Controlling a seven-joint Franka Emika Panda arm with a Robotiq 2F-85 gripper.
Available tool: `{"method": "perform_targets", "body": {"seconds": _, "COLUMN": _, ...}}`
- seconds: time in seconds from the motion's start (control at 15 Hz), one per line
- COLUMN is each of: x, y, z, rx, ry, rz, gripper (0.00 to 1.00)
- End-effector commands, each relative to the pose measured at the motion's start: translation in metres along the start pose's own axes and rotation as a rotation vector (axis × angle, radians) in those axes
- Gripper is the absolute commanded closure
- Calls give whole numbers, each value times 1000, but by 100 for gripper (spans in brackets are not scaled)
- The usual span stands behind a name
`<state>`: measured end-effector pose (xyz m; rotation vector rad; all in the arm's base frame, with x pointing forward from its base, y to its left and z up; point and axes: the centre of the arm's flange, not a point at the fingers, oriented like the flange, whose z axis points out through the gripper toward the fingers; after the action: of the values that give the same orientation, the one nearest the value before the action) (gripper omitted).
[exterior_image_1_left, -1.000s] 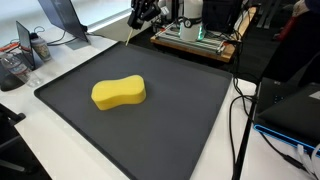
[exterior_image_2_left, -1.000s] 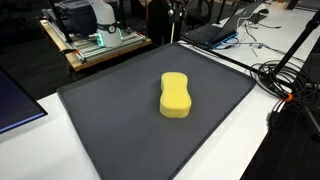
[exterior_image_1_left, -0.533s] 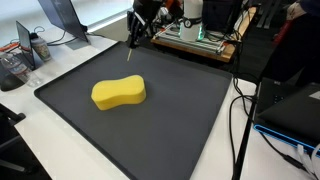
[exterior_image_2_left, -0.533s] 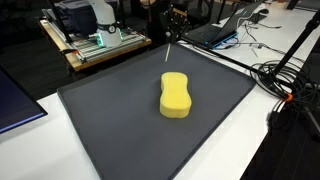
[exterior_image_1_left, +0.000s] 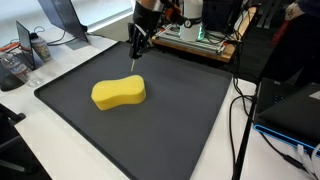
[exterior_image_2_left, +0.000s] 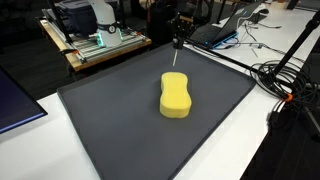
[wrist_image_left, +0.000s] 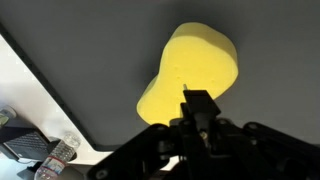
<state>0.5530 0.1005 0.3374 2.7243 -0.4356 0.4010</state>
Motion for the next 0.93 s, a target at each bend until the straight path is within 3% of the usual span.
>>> {"method": "perform_targets", "body": {"seconds": 0.0, "x": 34, "y": -20, "z": -25, "rx": 37, "ry": 4, "rz": 4, "gripper": 97}}
{"method": "perform_targets", "body": {"seconds": 0.07, "x": 40, "y": -21, "z": -31, "rx": 115, "ry": 18, "rz": 85, "gripper": 97}}
{"method": "perform_targets", "body": {"seconds": 0.13, "x": 5, "y": -11, "z": -11, "rx": 53, "ry": 16, "rz": 20, "gripper": 97}}
{"method": "perform_targets", "body": {"seconds": 0.2, "x": 9, "y": -12, "z": -16, "rx": 69, "ry": 26, "rz": 28, "gripper": 88}}
{"method": "perform_targets", "body": {"seconds": 0.47, "x": 6, "y": -12, "z": -10, "rx": 63, "ry": 15, "rz": 22, "gripper": 88}}
{"method": "perform_targets", "body": {"seconds": 0.53, "x": 6, "y": -12, "z": -10, "rx": 62, "ry": 15, "rz": 22, "gripper": 97}}
{"method": "perform_targets", "body": {"seconds": 0.87, "x": 12, "y": -49, "z": -14, "rx": -58, "ry": 165, "rz": 72, "gripper": 97}}
